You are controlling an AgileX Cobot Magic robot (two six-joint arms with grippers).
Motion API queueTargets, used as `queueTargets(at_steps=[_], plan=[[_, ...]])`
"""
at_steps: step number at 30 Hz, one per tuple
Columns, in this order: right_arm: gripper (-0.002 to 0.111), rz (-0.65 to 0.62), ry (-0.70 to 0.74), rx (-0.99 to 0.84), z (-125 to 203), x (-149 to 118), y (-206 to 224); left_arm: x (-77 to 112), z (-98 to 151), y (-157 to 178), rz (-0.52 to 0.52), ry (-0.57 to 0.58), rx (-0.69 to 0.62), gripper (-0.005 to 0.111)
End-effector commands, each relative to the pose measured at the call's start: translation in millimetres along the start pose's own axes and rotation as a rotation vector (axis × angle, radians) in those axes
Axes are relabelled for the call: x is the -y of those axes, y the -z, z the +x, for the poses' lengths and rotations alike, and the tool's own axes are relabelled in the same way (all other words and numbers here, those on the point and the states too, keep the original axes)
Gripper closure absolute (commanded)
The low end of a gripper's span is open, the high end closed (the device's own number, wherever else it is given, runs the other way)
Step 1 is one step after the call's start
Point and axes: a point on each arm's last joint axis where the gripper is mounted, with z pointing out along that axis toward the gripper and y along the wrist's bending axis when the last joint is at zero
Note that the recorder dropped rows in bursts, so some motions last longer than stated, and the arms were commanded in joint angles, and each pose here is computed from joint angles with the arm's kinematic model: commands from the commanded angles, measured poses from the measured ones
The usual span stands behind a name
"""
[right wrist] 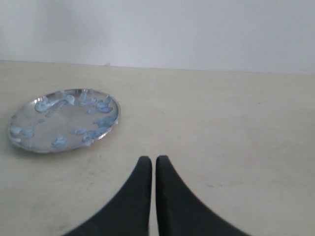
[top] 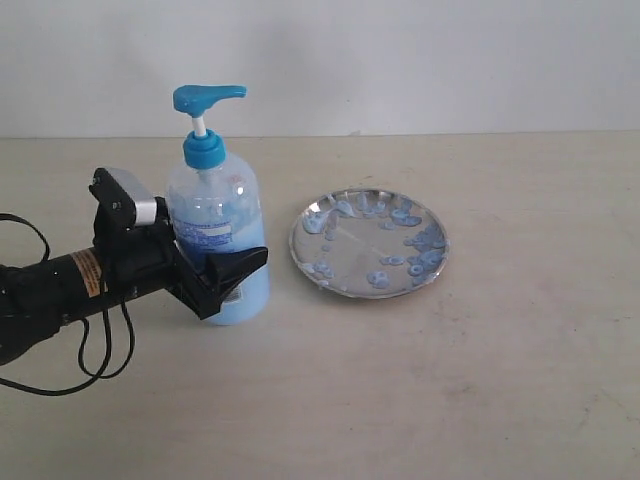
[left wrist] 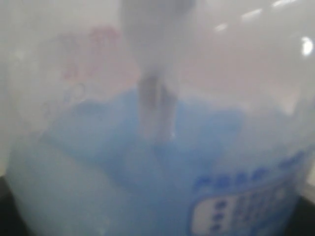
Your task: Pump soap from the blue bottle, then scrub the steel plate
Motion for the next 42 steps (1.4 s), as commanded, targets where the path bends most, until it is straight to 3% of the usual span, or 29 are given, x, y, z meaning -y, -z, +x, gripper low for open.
queueTargets(at_steps=[1, 6, 13, 24, 28, 30, 34, 39, 40, 42], plan=[[0.108, 0.006, -0.052, 0.108, -10, 1, 1, -1.4, -4, -2, -0.002, -0.020, 0.024, 0.103], [0.108, -0.028, -0.344, 0.180, -16, 0, 2, -6.8, -11, -8, 0.008, -0.052, 0.054, 0.103], [0.108, -0.022, -0.353, 0.202, -18, 1, 2, -24.7, -20, -28, 0.021, -0.152, -0.024, 0.103], [0.108, 0.054, -0.313, 0.275, -28, 9, -4, -44.4, -29, -50, 0.003, -0.202, 0.032, 0.103], [0.108, 0.133, -0.348, 0.174, -29, 16, -28, -48.5, -23, -56, 0.003, -0.202, 0.031, 0.103], [0.108, 0.131, -0.291, 0.124, -45, 16, -45, -48.4, -20, -59, 0.019, -0.208, 0.030, 0.103], [0.108, 0.007, -0.037, 0.091, -88, 6, -105, -43.1, -19, -63, 0.051, -0.223, 0.028, 0.103], [0.108, -0.441, 0.319, 0.369, -147, -33, -185, -40.0, -18, -65, 0.059, -0.226, 0.013, 0.103], [0.108, -0.517, 0.310, 0.416, -159, -39, -197, -40.0, -18, -65, 0.059, -0.226, 0.013, 0.103], [0.108, -0.590, 0.139, 0.384, -178, -48, -220, -40.0, -18, -65, 0.059, -0.226, 0.013, 0.103]])
